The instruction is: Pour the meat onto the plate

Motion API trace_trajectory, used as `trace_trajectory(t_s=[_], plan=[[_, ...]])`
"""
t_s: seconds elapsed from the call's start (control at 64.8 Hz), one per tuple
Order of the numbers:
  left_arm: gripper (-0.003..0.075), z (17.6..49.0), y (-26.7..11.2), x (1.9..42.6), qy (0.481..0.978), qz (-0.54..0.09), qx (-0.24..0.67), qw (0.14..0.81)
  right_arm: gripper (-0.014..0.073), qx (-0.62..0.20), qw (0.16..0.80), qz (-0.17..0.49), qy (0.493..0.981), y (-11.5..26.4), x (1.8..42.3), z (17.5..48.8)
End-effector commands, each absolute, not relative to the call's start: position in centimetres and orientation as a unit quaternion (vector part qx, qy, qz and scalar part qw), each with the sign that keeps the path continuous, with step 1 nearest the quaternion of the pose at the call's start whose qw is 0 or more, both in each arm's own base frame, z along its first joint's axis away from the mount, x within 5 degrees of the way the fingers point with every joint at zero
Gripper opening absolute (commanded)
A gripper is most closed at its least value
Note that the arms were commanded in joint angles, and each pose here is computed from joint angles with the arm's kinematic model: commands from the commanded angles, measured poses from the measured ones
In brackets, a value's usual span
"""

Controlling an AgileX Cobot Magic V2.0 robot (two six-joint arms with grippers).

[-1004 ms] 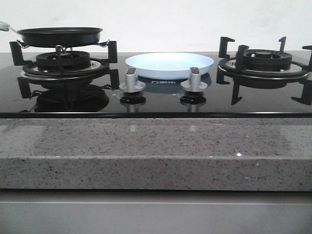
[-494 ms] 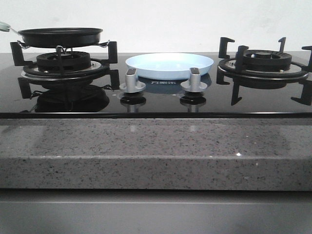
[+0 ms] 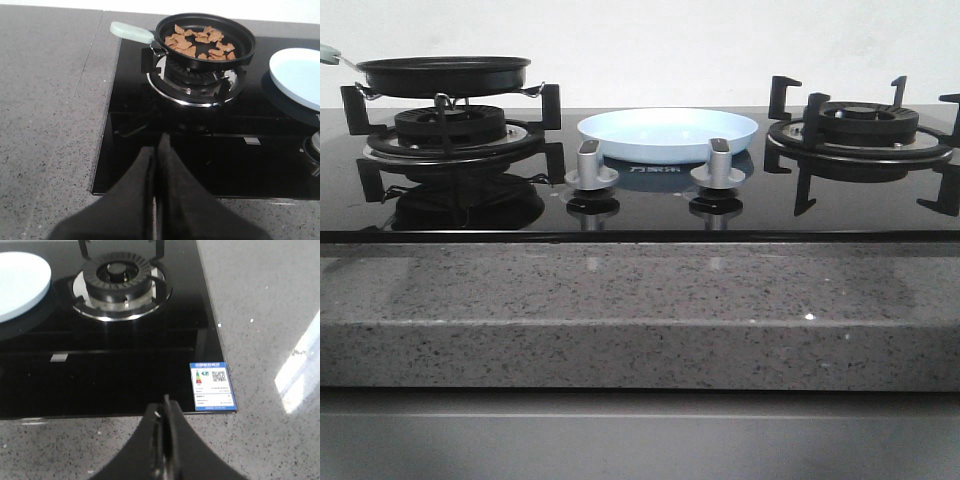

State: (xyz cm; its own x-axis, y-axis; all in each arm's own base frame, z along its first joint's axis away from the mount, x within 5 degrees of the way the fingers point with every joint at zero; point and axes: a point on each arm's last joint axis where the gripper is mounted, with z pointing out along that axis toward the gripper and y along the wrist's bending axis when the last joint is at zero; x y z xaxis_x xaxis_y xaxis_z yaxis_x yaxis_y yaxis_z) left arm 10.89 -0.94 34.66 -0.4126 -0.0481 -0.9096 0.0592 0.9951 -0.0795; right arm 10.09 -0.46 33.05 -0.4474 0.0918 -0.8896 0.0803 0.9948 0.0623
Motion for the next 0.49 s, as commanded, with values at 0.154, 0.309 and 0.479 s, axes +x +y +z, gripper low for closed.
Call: trace_trajectory(t_s=[0.154,0.309,0.479], plan=[[0.0018,36.3,-1.1,11.5,0.811,-0.059,0.0,0.582,-0.0008,0.043,0.518,0.001,0.854,-0.5,11.2,33.6],[0.0294,36.4,-1.1,11.5,0.806,-0.059,0.0,0.59,0.0289,0.038,0.504,-0.003,0.863,-0.5,11.5,33.3],[0.0405,36.5,-1.1,11.6,0.804,-0.059,0.0,0.591,0.051,0.038,0.502,0.01,0.864,-0.3,11.7,33.3]])
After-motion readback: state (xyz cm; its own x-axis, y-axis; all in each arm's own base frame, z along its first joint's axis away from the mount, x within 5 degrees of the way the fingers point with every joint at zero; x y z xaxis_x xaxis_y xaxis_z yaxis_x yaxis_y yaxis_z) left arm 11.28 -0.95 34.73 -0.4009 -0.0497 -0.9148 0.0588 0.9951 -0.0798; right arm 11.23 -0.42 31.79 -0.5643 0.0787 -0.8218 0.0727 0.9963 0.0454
